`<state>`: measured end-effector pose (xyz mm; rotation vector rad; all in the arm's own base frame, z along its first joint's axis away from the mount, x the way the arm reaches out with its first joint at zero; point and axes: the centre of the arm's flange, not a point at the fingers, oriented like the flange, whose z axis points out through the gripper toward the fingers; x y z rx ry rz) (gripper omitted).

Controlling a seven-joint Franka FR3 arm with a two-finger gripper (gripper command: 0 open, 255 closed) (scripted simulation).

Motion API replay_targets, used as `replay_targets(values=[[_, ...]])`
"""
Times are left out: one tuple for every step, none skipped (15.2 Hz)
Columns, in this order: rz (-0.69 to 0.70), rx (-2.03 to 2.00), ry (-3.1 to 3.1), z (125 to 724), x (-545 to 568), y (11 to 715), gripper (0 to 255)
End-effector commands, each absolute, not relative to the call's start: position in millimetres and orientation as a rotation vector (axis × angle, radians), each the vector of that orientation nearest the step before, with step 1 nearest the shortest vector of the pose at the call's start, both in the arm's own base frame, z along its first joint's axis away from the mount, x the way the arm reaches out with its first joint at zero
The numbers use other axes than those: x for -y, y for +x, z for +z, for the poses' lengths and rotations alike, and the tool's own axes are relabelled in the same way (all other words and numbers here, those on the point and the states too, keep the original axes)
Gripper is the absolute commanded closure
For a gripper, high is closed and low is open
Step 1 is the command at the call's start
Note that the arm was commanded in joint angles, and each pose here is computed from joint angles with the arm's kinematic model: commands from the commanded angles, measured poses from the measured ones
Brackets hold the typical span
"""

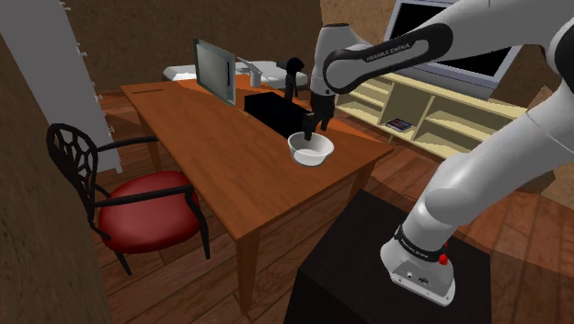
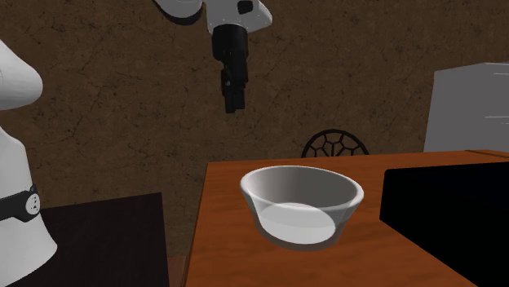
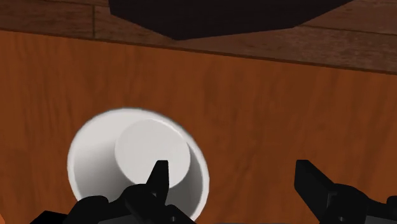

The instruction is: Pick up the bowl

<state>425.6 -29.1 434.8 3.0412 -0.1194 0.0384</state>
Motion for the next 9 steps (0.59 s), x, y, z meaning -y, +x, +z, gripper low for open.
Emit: replay_targets(values=[[0.040,0.129,3.028,416.5,32.9,443.6,0],[0.040,0.134,3.022,407.0,35.9,452.2,0],[0.039,0.139,3.015,397.6,38.9,460.8,0],[0.039,0.144,3.008,388.2,42.1,469.3,0],[0.038,0.150,3.002,378.8,45.3,477.9,0],[0.038,0.155,2.995,369.4,48.6,486.4,0],[0.037,0.160,2.989,360.1,52.0,494.9,0],[0.037,0.165,2.982,350.7,55.5,503.4,0],[0.036,0.169,2.975,341.4,59.1,511.9,0]])
